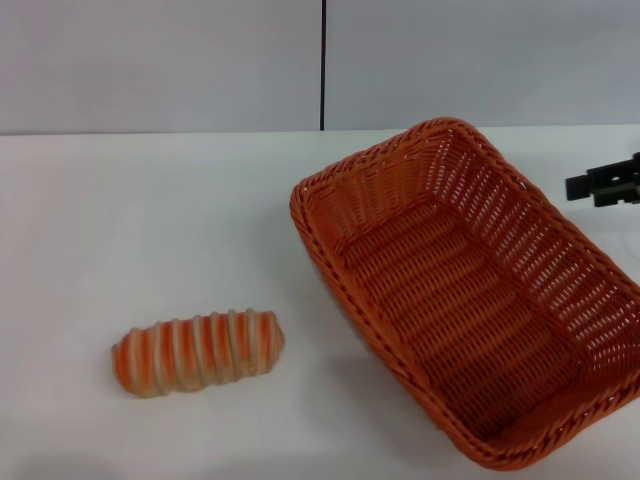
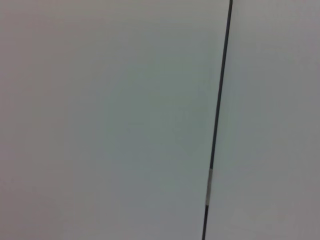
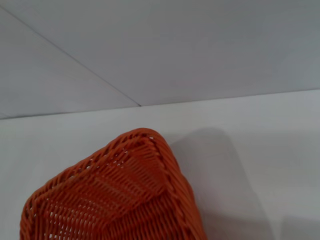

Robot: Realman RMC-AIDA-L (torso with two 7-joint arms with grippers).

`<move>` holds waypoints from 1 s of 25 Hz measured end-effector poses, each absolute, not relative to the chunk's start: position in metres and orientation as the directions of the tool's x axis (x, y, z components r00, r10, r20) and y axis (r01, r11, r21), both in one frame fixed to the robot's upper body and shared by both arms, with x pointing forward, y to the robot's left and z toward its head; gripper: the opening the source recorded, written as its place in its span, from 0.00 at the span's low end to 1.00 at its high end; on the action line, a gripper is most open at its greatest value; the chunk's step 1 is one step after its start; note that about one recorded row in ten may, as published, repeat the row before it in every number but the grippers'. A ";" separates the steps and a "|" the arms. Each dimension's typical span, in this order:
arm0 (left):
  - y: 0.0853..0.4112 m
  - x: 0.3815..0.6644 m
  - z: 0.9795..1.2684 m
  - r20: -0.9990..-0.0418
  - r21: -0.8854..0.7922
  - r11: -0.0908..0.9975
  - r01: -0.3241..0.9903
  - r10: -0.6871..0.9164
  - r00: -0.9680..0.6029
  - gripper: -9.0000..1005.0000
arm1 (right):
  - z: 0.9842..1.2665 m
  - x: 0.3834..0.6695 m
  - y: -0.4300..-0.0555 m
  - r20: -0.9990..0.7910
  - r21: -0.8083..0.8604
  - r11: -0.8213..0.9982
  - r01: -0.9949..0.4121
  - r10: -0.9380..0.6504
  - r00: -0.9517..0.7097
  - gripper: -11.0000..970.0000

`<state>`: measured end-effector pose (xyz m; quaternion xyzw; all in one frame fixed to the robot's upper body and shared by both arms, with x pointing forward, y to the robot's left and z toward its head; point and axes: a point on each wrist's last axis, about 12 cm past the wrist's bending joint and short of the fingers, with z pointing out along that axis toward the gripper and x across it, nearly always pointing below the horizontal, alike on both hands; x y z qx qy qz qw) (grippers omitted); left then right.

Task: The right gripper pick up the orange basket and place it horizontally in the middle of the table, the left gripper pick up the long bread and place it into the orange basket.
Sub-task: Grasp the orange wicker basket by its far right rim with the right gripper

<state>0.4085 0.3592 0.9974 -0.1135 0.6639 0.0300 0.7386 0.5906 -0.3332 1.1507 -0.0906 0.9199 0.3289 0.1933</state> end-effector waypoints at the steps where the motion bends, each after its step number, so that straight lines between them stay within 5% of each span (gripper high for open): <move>1: 0.359 0.408 0.997 -0.987 -0.128 0.972 -0.195 -0.106 0.117 0.52 | 1.149 0.593 -0.331 -0.416 0.569 0.768 -0.295 -0.041 -0.908 0.60; 25: 0.363 0.407 0.997 -0.989 -0.119 0.971 -0.206 -0.098 0.112 0.52 | 1.121 0.608 -0.274 -0.366 0.566 0.733 -0.378 -0.188 -0.912 0.59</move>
